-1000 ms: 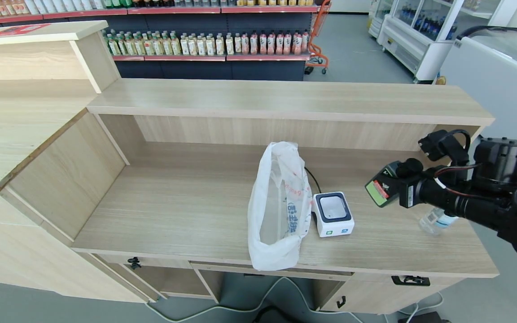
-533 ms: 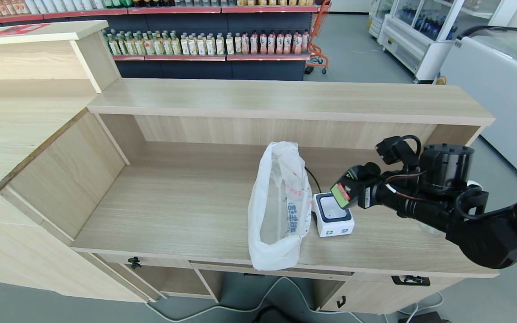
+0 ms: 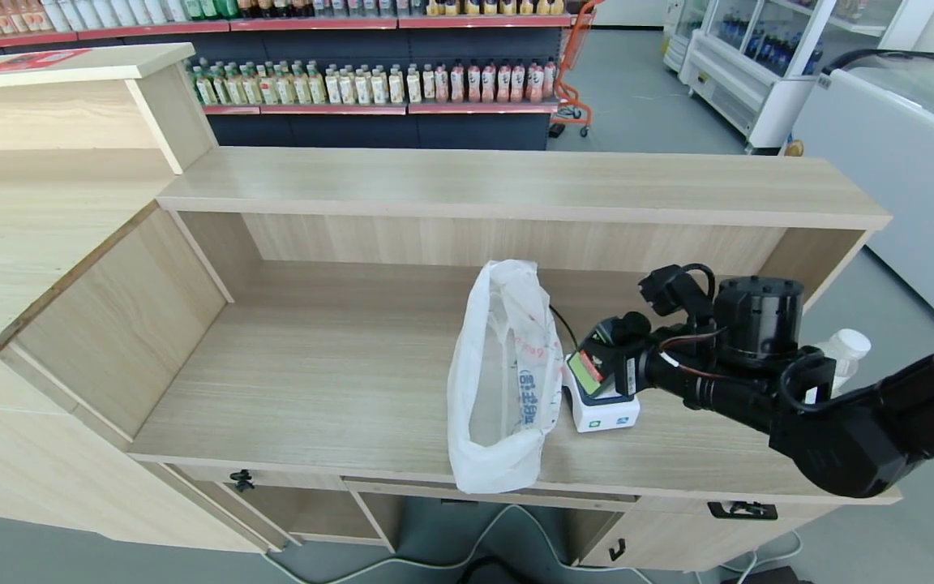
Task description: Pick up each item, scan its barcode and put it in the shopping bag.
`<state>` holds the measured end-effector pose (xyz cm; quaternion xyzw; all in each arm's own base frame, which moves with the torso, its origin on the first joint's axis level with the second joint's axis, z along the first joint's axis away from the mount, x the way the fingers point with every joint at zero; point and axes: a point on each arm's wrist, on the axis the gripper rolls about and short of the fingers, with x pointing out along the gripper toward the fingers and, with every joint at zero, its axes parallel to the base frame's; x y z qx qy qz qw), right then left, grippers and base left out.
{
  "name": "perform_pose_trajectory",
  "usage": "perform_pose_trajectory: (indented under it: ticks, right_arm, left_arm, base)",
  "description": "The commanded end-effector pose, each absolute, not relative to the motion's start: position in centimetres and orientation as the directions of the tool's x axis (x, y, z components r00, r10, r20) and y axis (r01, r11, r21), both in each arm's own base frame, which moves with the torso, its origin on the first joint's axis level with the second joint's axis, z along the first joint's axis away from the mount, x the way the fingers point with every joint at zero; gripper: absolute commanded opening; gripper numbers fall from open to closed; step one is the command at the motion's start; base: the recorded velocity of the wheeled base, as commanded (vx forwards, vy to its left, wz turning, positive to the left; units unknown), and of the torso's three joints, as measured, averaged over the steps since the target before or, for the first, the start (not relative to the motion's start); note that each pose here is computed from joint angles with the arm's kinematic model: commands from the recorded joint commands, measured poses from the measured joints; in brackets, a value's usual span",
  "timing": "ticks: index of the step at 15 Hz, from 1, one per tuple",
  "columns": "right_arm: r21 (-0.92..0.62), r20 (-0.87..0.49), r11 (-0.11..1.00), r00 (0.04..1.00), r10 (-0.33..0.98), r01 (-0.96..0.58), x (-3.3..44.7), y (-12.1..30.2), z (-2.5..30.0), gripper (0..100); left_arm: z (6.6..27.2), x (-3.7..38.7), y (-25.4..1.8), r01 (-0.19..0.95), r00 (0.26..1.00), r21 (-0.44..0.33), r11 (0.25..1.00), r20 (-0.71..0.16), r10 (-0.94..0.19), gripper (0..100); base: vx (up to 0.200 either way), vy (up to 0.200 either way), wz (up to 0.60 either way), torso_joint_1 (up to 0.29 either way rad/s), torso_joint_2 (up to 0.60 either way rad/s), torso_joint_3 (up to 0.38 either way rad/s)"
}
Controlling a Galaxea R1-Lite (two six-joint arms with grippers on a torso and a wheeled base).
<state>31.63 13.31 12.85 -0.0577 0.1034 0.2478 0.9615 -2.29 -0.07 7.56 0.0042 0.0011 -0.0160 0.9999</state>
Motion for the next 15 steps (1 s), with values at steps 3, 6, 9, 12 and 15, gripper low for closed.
perform_pose_trajectory:
  ticks: [3,6,9,12,15]
  right_arm:
    - [-0.061,-0.245,0.863,0.846,0.474,-0.501,32.5,14.4,11.8,0]
    - [-0.070,-0.299,0.873,0.845,0.444,-0.483,33.1,15.6,9.3,0]
    - [-0.076,-0.289,0.868,0.844,0.453,-0.492,33.8,16.6,6.9,0]
    - [-0.084,-0.306,0.877,0.850,0.429,-0.472,34.1,16.7,5.5,0]
    - [-0.083,-0.324,0.872,0.841,0.434,-0.482,34.5,17.3,4.2,0]
  left_arm:
    - [7.5,-2.3,-0.1,0.031,1.000,0.009,0.999,-0.003,-0.031,0]
    - [7.6,-2.3,-0.1,0.031,1.000,0.008,1.000,-0.002,-0.031,0]
    - [7.6,-2.3,-0.1,0.032,0.999,0.008,0.999,-0.002,-0.032,0]
    - [7.6,-2.3,-0.1,0.032,0.999,0.008,0.999,-0.002,-0.032,0]
    - [7.6,-2.3,-0.1,0.031,1.000,0.008,1.000,-0.002,-0.031,0]
  base:
    - [0.000,0.133,0.00,0.010,0.00,0.002]
    - [0.000,0.000,0.00,0.000,0.00,0.000]
    - [0.000,0.000,0.00,0.000,0.00,0.000]
    - [0.000,0.000,0.00,0.000,0.00,0.000]
    - [0.000,0.000,0.00,0.000,0.00,0.000]
